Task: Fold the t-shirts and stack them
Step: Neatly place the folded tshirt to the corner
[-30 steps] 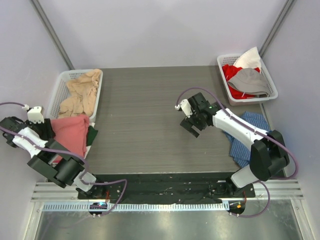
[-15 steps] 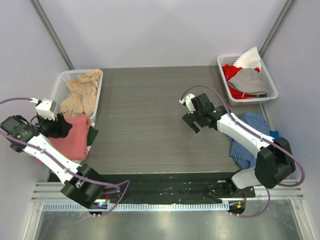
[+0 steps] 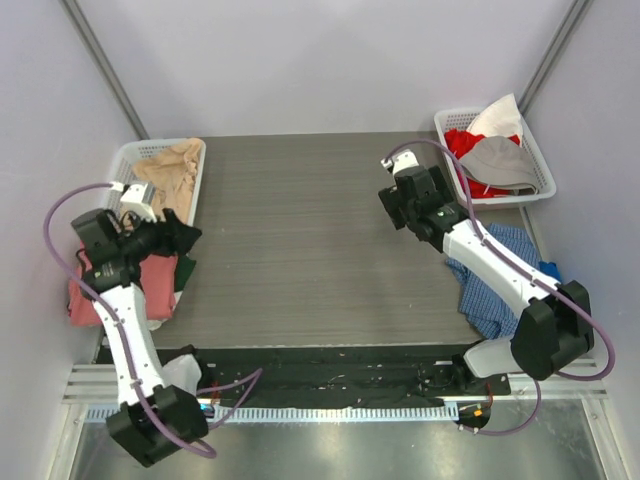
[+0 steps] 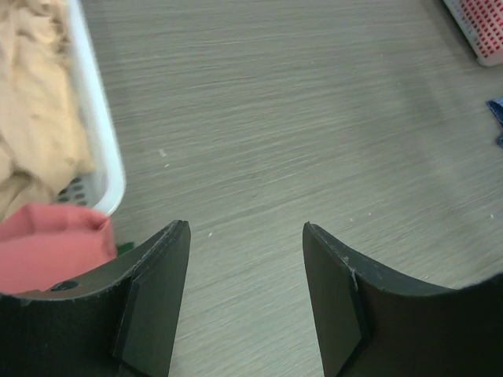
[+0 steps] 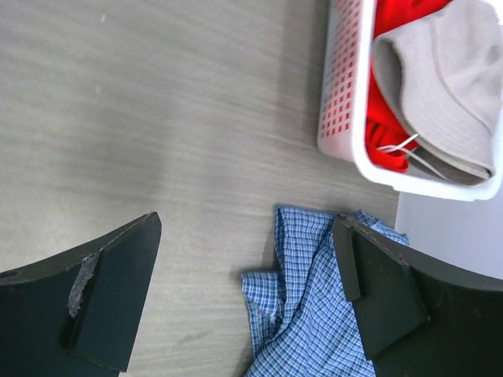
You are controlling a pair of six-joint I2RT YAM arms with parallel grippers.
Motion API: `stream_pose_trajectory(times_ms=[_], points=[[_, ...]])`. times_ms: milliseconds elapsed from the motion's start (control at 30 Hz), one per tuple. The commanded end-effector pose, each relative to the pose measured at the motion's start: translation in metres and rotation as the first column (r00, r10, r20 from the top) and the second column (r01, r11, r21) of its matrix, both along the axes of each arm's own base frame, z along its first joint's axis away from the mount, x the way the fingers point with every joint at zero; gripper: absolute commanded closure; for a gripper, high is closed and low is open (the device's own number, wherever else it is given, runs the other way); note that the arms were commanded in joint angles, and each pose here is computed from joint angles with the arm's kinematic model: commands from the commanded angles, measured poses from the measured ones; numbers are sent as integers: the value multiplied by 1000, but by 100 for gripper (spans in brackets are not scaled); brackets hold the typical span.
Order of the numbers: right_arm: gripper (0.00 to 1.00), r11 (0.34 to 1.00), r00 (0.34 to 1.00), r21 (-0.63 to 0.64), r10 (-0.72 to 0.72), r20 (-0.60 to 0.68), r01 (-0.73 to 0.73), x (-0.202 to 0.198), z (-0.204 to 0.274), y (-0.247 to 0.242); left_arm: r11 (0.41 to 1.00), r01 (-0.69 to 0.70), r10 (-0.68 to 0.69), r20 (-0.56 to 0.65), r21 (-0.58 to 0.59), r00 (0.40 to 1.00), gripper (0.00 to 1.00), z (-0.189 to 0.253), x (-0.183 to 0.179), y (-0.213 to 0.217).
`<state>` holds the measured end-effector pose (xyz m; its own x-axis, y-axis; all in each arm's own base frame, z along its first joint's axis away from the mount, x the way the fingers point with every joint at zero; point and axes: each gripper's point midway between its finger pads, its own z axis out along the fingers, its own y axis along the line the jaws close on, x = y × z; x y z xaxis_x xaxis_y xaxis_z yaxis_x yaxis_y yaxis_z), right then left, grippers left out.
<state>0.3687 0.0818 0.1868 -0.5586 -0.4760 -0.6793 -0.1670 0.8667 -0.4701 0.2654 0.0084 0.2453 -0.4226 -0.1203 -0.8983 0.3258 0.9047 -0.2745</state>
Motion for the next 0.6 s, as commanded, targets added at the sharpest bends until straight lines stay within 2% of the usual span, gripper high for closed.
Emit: stream_pose_trajectory(times_ms=[0,33,100,133,300,533,567], points=[[0,992,980,82,-108,166,95,21,44,-3,994,-106,106,23,4,994,37,21,48,-7],[0,990,976,80,-126,176,113,22,46,-6,997,-82,82,9,2,997,37,19,54,-24],[0,989,972,76,-140,187,128,23,49,-8,989,-138,139,-6,50,990,38,13,74,-23],[0,987,968,81,-152,201,138,24,52,-10,990,-123,124,-13,70,992,38,11,81,-37],[0,982,951,113,-177,255,153,24,68,-15,969,-163,167,-5,184,986,39,7,120,-49],[0,969,908,172,-227,352,176,27,90,-22,929,-281,261,111,241,959,38,22,154,-49],[0,968,907,170,-232,351,182,28,87,-23,910,-329,303,137,251,943,38,26,157,-45]])
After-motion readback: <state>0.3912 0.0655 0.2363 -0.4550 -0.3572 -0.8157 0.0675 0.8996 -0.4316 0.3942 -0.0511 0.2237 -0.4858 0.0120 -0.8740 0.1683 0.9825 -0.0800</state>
